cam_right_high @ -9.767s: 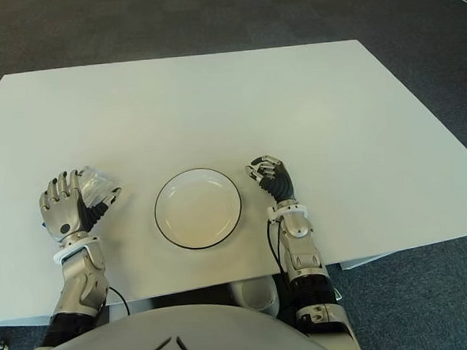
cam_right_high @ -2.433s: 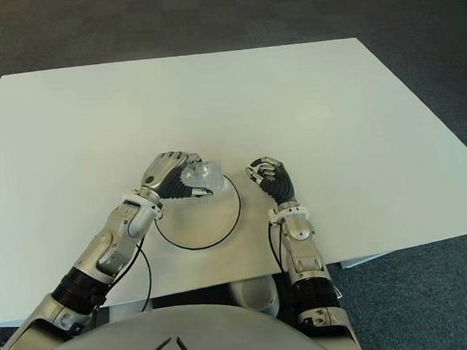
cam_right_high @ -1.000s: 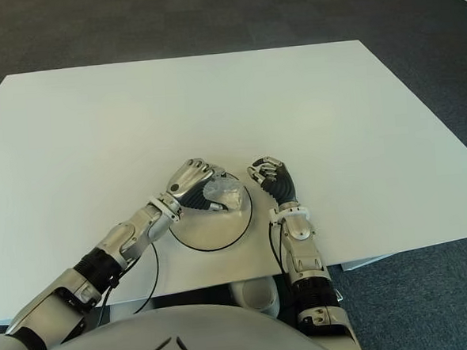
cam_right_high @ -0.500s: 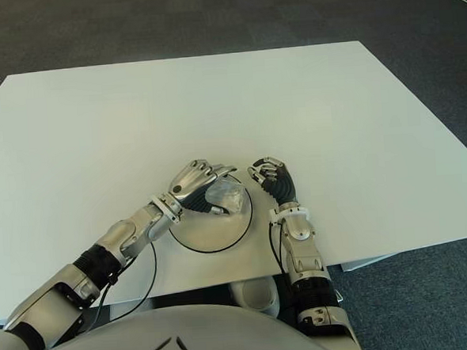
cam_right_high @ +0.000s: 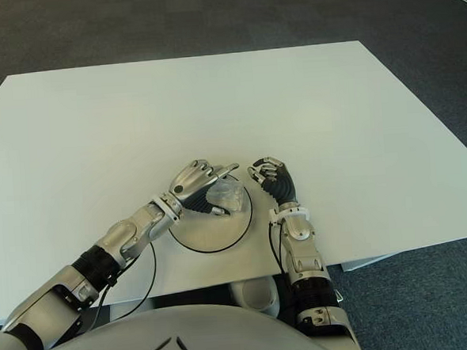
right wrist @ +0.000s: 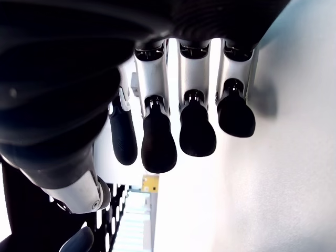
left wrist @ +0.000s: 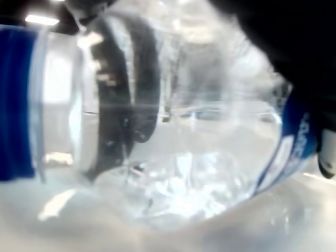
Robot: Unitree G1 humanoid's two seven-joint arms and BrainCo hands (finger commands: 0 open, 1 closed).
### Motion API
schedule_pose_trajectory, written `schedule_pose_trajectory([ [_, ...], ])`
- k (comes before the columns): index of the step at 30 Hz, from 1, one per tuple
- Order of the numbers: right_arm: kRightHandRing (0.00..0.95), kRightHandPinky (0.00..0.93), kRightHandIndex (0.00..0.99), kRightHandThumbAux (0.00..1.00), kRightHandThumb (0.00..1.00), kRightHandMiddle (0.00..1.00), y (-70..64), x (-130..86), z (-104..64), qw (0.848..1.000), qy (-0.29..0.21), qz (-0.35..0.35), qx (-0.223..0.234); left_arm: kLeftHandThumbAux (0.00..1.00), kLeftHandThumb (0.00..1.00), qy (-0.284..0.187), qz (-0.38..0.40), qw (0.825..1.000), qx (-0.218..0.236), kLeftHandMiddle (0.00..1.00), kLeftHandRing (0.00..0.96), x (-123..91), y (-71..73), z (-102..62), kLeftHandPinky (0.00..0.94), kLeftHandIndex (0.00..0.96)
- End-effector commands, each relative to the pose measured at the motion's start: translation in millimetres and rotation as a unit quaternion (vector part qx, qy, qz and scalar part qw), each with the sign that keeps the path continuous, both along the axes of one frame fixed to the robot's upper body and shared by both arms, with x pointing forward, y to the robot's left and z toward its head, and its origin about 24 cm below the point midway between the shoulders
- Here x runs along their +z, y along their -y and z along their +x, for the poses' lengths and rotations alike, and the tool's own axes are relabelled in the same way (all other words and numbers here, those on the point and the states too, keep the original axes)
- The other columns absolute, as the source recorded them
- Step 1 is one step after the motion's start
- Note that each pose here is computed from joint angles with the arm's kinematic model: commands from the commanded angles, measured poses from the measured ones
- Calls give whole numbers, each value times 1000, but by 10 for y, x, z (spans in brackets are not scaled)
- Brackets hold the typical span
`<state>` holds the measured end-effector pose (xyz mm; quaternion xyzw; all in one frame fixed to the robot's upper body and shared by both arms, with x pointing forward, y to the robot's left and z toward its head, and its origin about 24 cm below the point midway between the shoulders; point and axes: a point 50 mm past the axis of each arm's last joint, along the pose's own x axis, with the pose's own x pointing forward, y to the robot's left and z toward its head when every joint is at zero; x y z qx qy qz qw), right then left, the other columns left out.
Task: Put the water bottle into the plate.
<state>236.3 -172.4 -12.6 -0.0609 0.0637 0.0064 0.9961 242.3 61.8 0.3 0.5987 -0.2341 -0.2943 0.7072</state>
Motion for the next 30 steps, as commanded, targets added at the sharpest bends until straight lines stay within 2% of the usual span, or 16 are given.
schedule_pose_trajectory([
  [1, 755, 748, 437, 731, 700, 762, 0, -133, -82, 999, -40, 3, -6, 417, 150, -55, 65, 996, 12, 0, 0, -240, -121, -128, 0, 0],
  [22, 759, 763, 436, 731, 700, 763, -3, -133, -94, 999, -41, -2, -5, 342, 148, -60, 70, 995, 40, 0, 0, -221, -131, -138, 0, 0],
  [30, 757, 756, 436, 731, 700, 763, -3, -135, -100, 999, -43, -1, -6, 323, 145, -43, 18, 997, 67, 0, 0, -146, -180, -159, 0, 0],
])
